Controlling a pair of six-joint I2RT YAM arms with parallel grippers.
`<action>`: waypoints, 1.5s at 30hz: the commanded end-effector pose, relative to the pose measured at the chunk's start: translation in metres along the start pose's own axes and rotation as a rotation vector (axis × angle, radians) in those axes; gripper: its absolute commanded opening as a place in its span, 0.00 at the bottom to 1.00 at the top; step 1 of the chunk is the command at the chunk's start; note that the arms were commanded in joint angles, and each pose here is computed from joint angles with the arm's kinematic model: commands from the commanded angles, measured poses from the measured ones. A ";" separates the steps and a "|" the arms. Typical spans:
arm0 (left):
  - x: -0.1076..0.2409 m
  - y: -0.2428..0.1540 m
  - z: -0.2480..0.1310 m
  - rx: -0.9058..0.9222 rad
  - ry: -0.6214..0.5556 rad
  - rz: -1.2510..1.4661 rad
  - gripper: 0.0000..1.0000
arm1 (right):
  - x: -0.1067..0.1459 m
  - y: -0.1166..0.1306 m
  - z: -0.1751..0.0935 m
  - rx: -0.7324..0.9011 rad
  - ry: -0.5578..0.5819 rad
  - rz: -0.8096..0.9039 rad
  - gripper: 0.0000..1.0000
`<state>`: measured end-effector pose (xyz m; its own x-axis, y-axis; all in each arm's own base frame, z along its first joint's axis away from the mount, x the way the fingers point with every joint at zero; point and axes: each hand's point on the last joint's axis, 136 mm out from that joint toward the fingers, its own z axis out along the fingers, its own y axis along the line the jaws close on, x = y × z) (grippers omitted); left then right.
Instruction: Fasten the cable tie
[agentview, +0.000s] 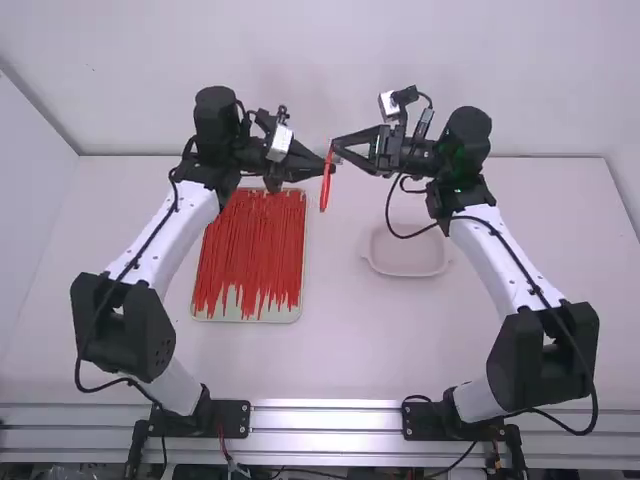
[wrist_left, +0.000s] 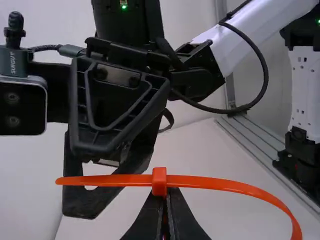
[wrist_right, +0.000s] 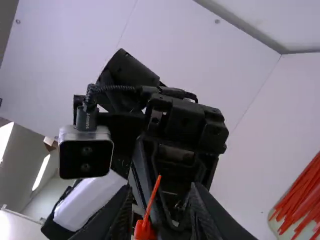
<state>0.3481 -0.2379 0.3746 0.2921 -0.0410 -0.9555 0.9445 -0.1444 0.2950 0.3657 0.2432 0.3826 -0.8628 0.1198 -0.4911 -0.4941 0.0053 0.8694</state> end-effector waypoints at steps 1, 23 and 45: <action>-0.004 -0.007 0.004 0.028 -0.011 0.006 0.02 | -0.003 0.006 0.003 -0.010 0.003 -0.008 0.31; 0.003 0.000 0.006 -0.021 0.013 -0.032 0.02 | 0.003 0.009 0.007 -0.022 0.030 -0.044 0.00; 0.093 -0.032 0.003 -0.067 0.058 -0.328 0.02 | -0.005 0.026 0.001 -0.060 0.006 -0.090 0.00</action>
<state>0.3451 -0.2387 0.3139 0.1127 0.0231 -0.9934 0.9902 -0.0855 0.1104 0.3572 0.2509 0.3761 -0.8537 0.0527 -0.5182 -0.5203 -0.0419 0.8529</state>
